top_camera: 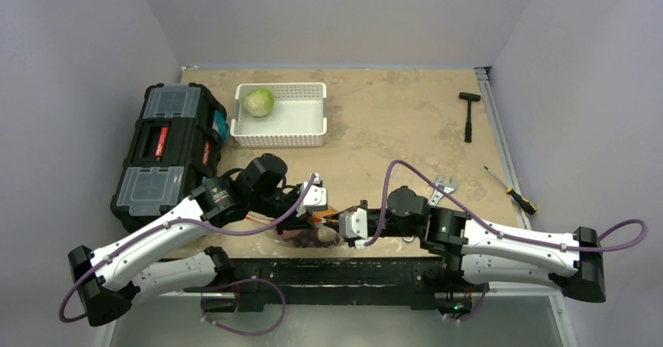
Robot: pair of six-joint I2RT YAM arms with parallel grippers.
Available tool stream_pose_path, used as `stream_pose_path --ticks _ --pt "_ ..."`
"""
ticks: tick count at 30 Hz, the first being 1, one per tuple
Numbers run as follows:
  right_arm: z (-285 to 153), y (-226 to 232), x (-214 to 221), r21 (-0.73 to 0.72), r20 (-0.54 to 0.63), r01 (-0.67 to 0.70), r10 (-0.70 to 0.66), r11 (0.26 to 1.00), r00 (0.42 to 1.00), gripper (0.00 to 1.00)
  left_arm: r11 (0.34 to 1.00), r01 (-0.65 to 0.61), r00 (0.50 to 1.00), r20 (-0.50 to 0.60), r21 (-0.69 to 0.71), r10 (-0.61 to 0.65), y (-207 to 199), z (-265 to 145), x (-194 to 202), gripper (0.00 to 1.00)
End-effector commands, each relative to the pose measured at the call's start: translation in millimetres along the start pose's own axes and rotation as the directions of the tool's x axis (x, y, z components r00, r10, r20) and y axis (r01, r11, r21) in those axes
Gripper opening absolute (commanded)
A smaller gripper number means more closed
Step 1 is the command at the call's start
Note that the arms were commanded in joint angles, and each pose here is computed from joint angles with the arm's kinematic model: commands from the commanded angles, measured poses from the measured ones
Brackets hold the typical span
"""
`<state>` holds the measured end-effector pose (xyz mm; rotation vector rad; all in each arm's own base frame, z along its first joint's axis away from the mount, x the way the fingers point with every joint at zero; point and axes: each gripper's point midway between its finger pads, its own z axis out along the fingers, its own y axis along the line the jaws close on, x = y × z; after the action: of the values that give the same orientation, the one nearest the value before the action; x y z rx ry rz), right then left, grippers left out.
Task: Place the food in the zip-top bag and seal the zipper
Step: Zip the zipper food storage bag at the center of the board.
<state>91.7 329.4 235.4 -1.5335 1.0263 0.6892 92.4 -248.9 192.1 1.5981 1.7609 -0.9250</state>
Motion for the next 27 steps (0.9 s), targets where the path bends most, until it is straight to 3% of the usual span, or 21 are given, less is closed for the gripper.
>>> stream_pose_path --ticks 1,8,12,19,27 --pt "5 -7 -42 -0.002 0.145 0.04 -0.039 0.999 0.989 0.13 0.998 -0.067 0.994 0.085 -0.011 0.067 6 0 -22 0.0" --pt "20 -14 -35 0.023 0.121 0.055 -0.057 0.998 0.991 0.14 0.997 -0.073 0.992 0.099 -0.003 0.073 4 -1 -25 0.0" --pt "25 -17 -33 0.04 0.125 0.051 -0.056 0.998 0.991 0.07 0.997 -0.076 0.991 0.107 -0.004 0.076 3 -2 -26 0.0" --pt "0 -16 -24 0.058 0.045 -0.003 0.001 0.998 0.999 0.3 0.997 -0.072 0.993 0.095 -0.012 0.073 5 -2 -23 0.0" --pt "-7 -13 -21 0.076 0.066 -0.025 0.02 0.997 0.998 0.31 0.998 -0.07 0.993 0.095 0.003 0.07 4 -2 -24 0.0"
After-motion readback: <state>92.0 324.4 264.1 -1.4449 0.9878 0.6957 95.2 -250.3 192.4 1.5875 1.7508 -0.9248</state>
